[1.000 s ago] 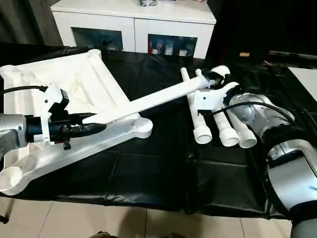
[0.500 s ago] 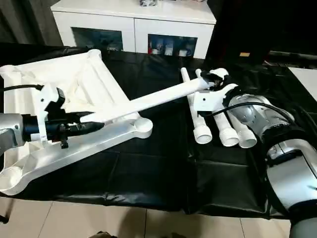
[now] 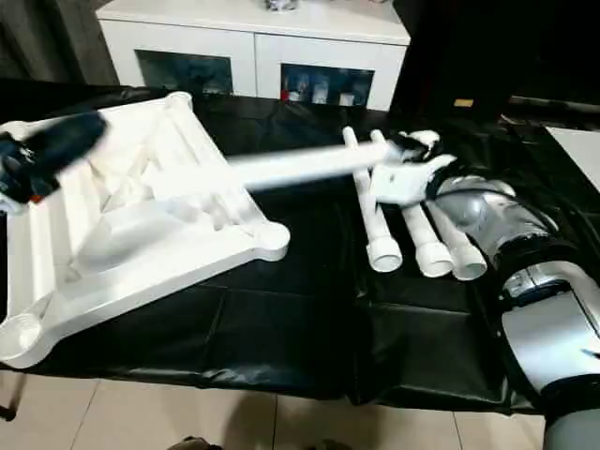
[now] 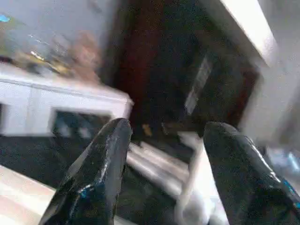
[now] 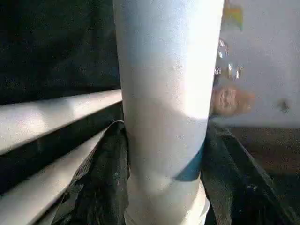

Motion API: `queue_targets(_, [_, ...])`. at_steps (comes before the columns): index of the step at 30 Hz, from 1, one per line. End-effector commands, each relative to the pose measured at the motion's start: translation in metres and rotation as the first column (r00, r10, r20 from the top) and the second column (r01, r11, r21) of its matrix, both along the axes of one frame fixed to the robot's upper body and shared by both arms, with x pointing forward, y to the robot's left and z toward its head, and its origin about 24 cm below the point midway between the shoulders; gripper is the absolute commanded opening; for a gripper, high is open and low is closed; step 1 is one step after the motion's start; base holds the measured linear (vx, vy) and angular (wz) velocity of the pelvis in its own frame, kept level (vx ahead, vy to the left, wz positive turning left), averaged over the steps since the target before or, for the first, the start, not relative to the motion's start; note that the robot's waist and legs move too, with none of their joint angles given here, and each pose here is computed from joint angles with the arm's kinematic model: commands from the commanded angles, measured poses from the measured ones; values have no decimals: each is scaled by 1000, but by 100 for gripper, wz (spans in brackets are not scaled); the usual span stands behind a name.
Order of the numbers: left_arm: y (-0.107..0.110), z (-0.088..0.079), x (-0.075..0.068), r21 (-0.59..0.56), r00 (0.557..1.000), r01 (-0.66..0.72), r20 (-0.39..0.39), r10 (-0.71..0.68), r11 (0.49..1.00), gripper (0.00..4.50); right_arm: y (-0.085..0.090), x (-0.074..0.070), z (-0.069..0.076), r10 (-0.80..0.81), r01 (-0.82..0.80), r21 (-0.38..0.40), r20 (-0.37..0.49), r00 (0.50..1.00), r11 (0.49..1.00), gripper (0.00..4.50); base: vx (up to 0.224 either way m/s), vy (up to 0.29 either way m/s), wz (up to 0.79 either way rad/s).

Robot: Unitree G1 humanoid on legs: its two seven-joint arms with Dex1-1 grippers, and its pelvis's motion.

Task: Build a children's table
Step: Insert table leg to table base

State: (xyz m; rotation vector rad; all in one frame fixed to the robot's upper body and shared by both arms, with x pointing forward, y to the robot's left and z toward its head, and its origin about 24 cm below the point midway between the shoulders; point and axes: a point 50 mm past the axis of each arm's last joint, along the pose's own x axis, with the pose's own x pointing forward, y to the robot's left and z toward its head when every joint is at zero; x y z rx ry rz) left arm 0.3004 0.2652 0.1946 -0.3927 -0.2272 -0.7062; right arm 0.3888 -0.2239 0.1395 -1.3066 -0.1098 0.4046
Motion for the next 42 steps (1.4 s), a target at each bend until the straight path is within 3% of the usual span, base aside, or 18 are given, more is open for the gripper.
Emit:
queue_targets(1, [10,-2,11,-46,985,-172,-22,171,984,286,1,2,1,-58,68,280,-46,997,957,184,0,0,0])
queue_targets(3, [11,-5,14,-41,976,-214,-42,213,976,286,3,4,2,-65,82,370,-59,996,925,184,0,0,0])
queue_targets(5, [8,-16,22,39,951,-287,-104,290,957,286,16,5,-1,-9,80,553,-130,991,829,184,0,0,0])
queue_targets(8, [-13,-35,28,255,932,-313,-102,348,915,286,48,3,-7,208,53,789,-225,952,611,184,0,0,0])
queue_targets(9, [-13,-35,28,255,932,-313,-102,348,915,286,48,3,-7,208,53,789,-225,952,611,184,0,0,0])
queue_targets(10, [-32,-41,32,409,932,-314,-37,360,857,286,68,-3,-6,380,59,898,-243,893,435,184,0,0,0])
queue_targets(12, [-40,-43,33,478,937,-306,-4,350,824,286,75,-6,-5,456,64,928,-240,857,367,184,0,0,0])
queue_targets(14, [-60,-40,35,545,946,-300,68,316,783,286,87,-16,-3,601,101,960,-243,762,260,184,0,0,0])
queue_targets(15, [-69,-38,36,561,952,-293,100,288,774,286,90,-20,-4,650,124,963,-252,716,237,184,0,0,0])
queue_targets(16, [-69,-38,36,561,952,-293,100,288,774,286,90,-20,-4,650,124,963,-252,716,237,184,0,0,0])
queue_targets(17, [-77,-36,36,560,957,-285,122,263,778,286,91,-24,-5,693,155,962,-269,668,224,184,0,0,0])
queue_targets(21, [-117,-14,27,362,992,-88,114,49,928,286,91,-49,2,862,262,954,-252,440,144,184,0,0,0])
queue_targets(23, [-124,-11,23,324,994,-28,105,-6,946,286,90,-54,5,883,278,952,-240,404,132,184,0,0,0])
queue_targets(27, [-140,-7,8,251,978,166,80,-191,954,286,87,-63,8,908,313,943,-224,355,110,184,0,0,0])
queue_targets(28, [-150,-3,-1,187,952,283,67,-299,941,303,85,-70,8,915,334,934,-243,322,130,184,0,0,0])
queue_targets(32, [-156,2,-5,126,928,362,46,-370,924,325,85,-76,6,915,339,926,-275,296,168,184,0,0,0])
queue_targets(34, [-160,4,-8,104,908,414,25,-418,904,358,85,-80,6,911,340,920,-300,284,197,184,0,0,0])
queue_targets(42, [-168,-3,-4,107,903,430,-52,-427,896,416,88,-88,7,908,315,916,-333,256,247,184,0,0,0])
